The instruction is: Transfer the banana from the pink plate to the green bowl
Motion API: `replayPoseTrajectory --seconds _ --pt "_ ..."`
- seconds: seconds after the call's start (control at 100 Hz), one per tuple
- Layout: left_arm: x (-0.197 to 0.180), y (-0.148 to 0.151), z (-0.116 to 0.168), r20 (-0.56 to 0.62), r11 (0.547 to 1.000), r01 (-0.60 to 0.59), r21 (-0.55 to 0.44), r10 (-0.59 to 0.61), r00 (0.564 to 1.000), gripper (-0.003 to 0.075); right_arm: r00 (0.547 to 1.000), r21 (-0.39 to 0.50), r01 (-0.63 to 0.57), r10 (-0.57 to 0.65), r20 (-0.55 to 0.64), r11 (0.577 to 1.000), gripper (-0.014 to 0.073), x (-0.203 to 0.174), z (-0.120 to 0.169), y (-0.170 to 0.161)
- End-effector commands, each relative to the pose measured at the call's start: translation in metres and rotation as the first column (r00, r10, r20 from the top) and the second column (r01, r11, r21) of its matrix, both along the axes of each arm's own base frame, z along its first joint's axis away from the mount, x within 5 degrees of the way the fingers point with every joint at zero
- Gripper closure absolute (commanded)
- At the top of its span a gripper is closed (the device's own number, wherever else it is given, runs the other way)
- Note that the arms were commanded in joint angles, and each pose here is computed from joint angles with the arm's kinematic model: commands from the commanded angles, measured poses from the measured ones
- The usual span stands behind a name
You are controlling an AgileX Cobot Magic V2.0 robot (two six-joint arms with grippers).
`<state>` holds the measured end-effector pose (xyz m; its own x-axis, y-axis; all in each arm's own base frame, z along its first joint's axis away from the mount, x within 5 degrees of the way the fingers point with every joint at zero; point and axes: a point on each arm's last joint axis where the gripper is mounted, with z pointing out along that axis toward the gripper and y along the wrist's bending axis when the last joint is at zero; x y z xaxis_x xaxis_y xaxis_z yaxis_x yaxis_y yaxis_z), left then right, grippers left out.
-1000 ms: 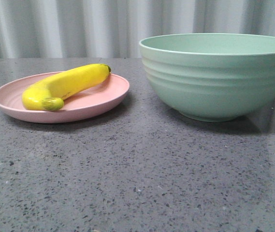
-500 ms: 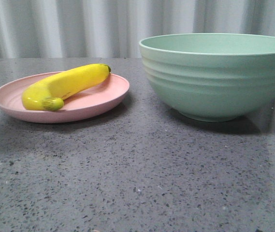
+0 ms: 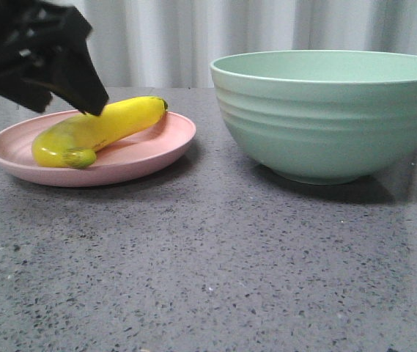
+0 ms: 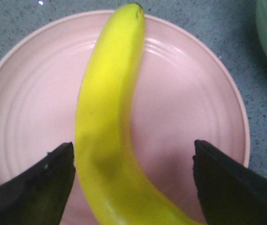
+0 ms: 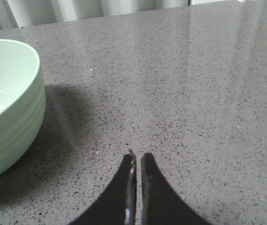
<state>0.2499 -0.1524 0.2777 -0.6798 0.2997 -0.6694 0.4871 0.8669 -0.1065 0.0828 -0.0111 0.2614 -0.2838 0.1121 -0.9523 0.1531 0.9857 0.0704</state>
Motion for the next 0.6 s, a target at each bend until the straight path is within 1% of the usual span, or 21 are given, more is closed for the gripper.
replayPoseTrajectory --seconds 0.0,0.23,0.51,0.59 --pt "0.008 -0.006 0.015 0.053 0.999 -0.010 -0.049 0.013 0.998 0.0249 0.996 -0.016 -0.003 0.005 0.086 1.000 0.0657 0.004 0.013 0.000" --pt "0.018 -0.012 -0.001 -0.006 1.000 -0.010 -0.012 0.009 1.000 0.0249 0.996 -0.016 -0.003 0.005 0.086 1.000 0.0657 0.004 0.013 0.000" --pt "0.019 -0.012 -0.003 -0.015 1.000 -0.024 -0.019 0.024 1.000 0.0251 0.996 -0.016 -0.003 0.005 0.088 1.000 0.0657 0.004 0.014 0.000" --pt "0.019 -0.012 -0.003 -0.018 0.999 -0.026 -0.020 0.026 1.000 0.0275 0.996 -0.016 -0.003 0.005 0.088 1.000 0.0657 0.004 0.014 0.000"
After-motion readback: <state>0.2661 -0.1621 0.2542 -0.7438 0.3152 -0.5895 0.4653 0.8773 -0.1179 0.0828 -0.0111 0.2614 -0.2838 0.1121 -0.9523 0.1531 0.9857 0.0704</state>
